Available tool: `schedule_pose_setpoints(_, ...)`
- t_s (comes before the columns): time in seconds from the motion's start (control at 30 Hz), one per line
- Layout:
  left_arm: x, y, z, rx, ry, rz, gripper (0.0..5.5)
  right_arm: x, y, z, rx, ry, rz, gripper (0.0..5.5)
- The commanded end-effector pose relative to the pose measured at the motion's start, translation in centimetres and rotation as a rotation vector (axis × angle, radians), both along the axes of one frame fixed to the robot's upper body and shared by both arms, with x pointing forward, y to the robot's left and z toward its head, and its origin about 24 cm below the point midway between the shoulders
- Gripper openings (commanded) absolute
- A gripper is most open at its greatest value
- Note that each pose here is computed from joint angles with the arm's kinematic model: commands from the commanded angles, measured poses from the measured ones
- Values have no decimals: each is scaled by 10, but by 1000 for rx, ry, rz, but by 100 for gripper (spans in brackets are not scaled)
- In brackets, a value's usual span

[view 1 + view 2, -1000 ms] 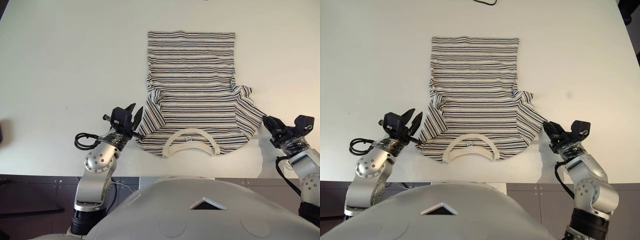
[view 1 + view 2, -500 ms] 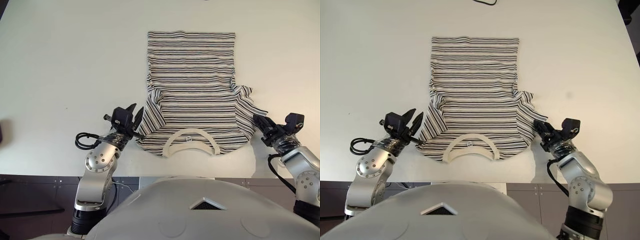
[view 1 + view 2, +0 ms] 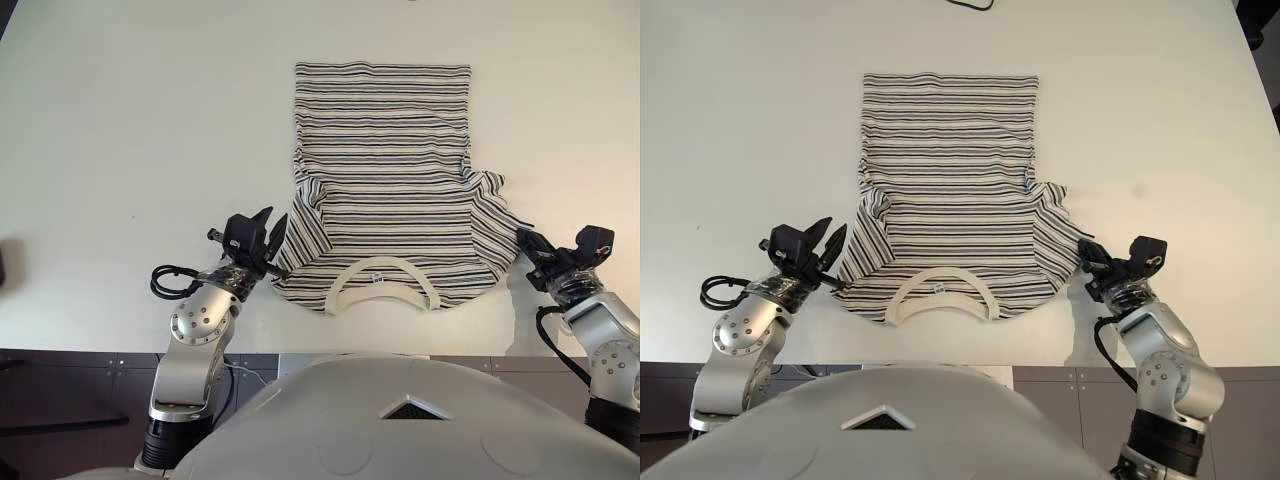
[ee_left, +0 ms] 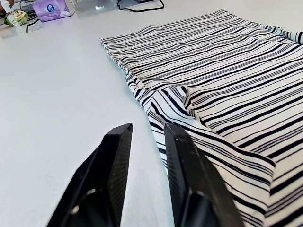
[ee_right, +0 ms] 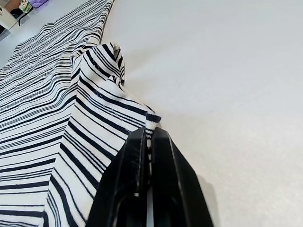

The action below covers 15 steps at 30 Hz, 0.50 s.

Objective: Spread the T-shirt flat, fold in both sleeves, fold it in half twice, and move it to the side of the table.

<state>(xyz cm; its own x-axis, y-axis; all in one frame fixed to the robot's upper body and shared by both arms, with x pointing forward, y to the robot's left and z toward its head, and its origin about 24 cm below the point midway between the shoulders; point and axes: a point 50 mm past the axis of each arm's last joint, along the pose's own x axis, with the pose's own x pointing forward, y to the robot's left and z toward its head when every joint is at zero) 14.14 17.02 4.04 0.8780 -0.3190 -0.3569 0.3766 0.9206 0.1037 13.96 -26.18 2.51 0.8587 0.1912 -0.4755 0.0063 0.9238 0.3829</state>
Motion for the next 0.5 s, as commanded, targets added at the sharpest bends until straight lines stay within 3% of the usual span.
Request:
schedule_pose_setpoints(0.03,0,1,0,12,6,0,125,6,10,18,3,-114,55,13)
schedule_pose_setpoints(0.5,1,-5,2,12,10,-34,125,5,58,34,-113,-256,463,13)
